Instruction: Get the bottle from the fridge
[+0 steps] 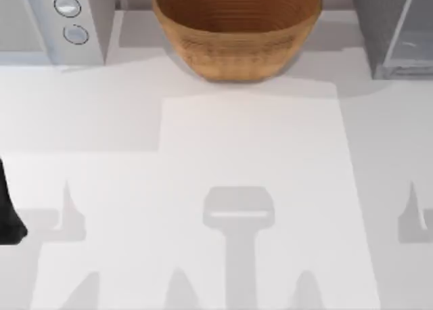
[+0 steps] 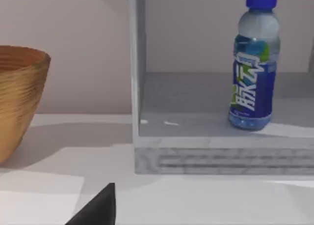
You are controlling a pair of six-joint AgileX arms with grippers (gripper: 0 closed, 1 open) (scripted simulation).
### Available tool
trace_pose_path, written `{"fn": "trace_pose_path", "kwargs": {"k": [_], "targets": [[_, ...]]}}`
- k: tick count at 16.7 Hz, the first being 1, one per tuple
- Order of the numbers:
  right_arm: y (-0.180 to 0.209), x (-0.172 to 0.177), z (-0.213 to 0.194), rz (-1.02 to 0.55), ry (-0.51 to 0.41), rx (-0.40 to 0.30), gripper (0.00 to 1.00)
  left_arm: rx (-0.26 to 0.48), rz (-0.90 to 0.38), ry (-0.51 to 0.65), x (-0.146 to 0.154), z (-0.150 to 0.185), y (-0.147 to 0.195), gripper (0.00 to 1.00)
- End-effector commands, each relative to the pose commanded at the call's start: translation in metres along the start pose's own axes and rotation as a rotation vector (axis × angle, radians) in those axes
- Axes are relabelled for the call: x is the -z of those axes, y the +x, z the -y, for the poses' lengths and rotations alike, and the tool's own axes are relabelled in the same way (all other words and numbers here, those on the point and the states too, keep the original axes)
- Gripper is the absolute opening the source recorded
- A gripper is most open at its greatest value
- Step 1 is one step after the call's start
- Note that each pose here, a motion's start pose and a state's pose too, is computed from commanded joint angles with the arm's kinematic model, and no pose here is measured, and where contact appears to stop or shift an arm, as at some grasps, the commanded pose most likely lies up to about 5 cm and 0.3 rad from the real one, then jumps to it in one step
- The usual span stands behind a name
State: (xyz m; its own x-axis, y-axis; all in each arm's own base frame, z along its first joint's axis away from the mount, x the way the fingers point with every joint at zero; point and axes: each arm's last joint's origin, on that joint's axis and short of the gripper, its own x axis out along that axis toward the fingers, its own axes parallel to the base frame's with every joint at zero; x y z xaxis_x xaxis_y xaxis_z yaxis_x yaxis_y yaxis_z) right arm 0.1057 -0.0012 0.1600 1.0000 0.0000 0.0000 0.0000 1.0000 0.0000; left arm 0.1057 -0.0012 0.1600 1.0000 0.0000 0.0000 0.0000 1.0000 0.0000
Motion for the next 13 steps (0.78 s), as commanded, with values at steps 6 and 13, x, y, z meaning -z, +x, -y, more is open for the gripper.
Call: {"fn": "trace_pose_path", "kwargs": {"k": [6,13], "targets": [[0.006,-0.006,0.002,0.015,-0.003,-0.011,1.00,0.000,0.000,0.000,0.000,0.000,0.000,1.00],[0.045,-0.017,0.022,0.016,-0.010,-0.012,1.00,0.000,0.000,0.000,0.000,0.000,0.000,1.00]]}}
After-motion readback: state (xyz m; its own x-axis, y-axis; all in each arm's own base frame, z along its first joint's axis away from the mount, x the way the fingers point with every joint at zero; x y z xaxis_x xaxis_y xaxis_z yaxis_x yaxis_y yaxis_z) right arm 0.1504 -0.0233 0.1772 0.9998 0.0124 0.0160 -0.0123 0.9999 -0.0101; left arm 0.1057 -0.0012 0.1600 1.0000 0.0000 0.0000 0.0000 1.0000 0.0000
